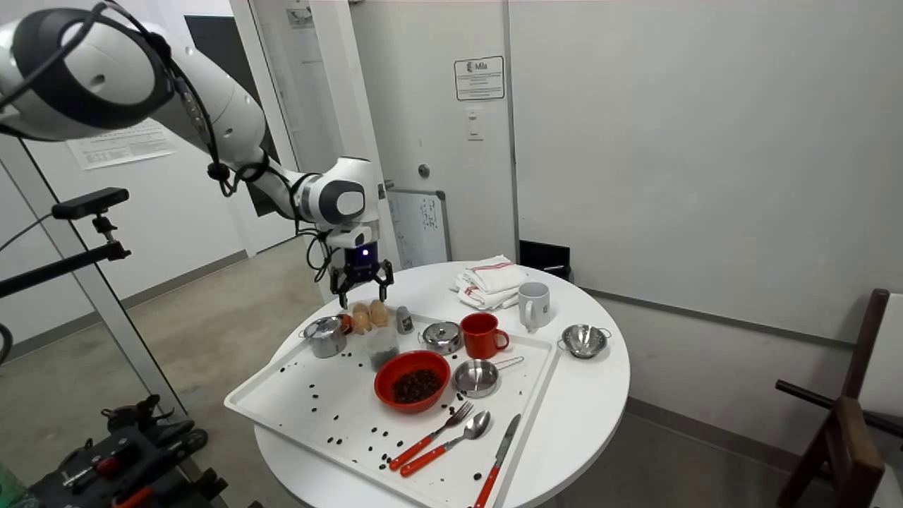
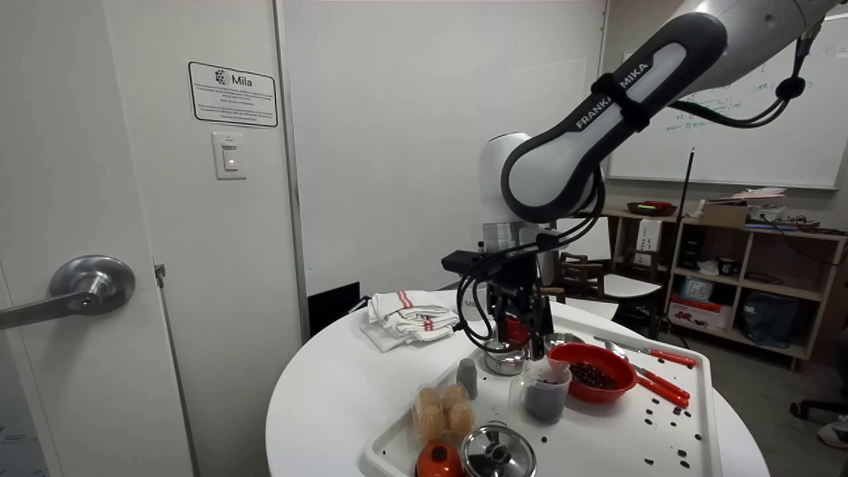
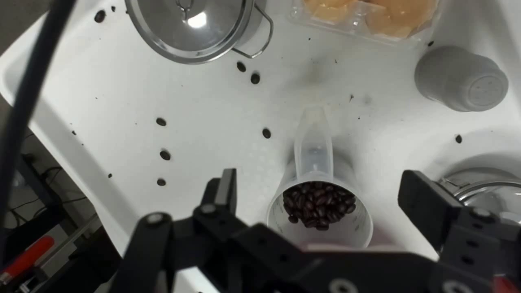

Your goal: Move some of the objects from the measuring cup slightly into the red bowl

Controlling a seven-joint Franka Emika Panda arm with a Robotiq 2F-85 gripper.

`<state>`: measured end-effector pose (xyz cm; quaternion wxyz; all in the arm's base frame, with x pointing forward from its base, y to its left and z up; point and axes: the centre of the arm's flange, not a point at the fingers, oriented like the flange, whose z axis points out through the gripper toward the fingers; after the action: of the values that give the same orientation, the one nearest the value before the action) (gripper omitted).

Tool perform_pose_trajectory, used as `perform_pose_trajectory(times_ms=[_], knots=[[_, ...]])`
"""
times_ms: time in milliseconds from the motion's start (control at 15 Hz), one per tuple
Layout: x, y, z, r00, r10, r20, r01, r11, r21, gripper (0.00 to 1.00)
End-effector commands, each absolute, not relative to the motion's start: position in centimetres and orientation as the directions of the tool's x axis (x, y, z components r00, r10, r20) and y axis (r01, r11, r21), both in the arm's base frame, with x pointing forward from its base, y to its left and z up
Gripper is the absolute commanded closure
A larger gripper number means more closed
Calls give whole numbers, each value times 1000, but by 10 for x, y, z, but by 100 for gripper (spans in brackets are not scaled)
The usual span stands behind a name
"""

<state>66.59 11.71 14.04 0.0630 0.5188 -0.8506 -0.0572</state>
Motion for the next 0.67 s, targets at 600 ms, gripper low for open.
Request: perform_pose_trajectory(times_ms=[600], knots=[[686,107,89,-416,-909,29,-858,403,319,0]])
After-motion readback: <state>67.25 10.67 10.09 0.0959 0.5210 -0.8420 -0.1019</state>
